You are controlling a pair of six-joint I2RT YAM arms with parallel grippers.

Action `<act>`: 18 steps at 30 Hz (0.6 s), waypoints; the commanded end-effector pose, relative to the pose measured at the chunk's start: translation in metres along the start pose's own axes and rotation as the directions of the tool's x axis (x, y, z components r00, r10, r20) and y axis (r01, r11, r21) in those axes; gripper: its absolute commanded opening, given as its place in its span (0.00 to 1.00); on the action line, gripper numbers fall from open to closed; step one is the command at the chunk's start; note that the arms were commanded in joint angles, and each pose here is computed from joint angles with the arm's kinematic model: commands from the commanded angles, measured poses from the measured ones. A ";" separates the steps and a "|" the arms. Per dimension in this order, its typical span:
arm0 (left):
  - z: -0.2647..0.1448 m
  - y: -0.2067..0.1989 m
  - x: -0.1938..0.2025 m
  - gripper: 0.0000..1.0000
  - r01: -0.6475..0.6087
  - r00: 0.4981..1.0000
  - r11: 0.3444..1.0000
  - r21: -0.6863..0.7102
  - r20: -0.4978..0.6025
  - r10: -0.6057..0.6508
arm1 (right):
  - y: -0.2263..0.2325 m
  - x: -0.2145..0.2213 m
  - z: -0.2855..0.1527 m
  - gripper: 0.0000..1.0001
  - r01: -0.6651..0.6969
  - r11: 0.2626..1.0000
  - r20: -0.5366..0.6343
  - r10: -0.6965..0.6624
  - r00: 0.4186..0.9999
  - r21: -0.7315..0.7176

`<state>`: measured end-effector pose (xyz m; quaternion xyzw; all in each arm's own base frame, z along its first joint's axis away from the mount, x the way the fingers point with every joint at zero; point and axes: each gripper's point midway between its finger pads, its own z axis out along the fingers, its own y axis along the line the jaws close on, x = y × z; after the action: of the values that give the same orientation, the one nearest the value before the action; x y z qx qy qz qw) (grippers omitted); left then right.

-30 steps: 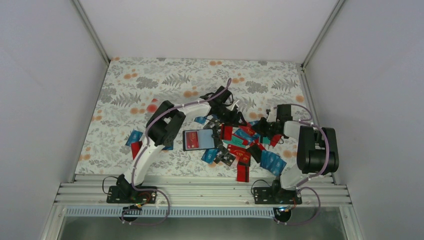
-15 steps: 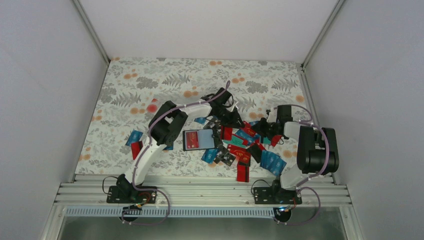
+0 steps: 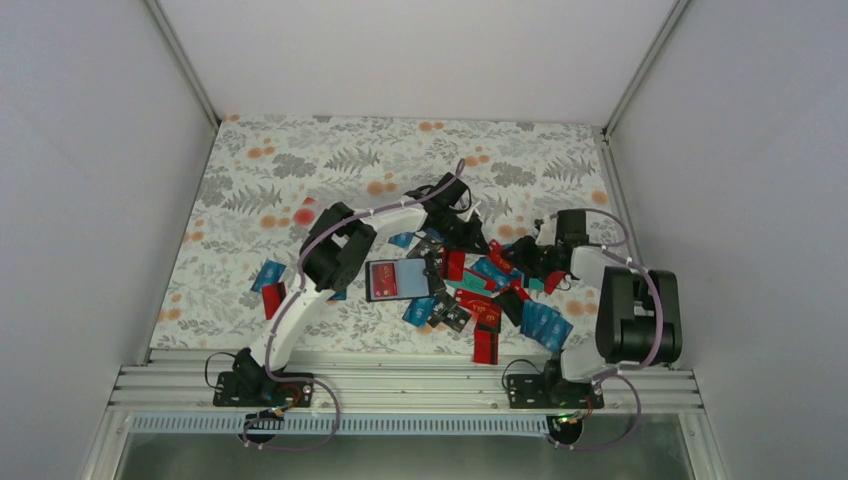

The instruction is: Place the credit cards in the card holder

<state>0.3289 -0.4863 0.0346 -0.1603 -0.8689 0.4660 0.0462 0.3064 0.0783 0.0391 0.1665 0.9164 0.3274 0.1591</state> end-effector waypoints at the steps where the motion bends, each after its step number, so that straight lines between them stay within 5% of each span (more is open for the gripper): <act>1: -0.040 -0.037 -0.010 0.02 -0.122 0.992 0.992 -0.018 0.035 0.123 | 0.031 -0.017 -0.032 0.48 0.062 0.998 0.073 -0.060 0.996 -0.025; 8: -0.108 -0.061 -0.001 0.02 -0.237 0.969 0.971 -0.033 0.060 0.239 | 0.088 -0.028 -0.072 0.77 0.184 0.972 0.154 -0.161 0.975 -0.147; 18: -0.171 -0.070 0.062 0.03 -0.371 0.929 0.929 -0.009 0.018 0.371 | 0.157 0.013 -0.077 0.79 0.343 0.850 0.076 -0.342 0.936 -0.400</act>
<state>0.3278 -0.3870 0.1841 -0.2748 -0.8408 0.4603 -0.0747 0.3106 0.1242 0.1693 0.0349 0.8701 0.4208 0.2545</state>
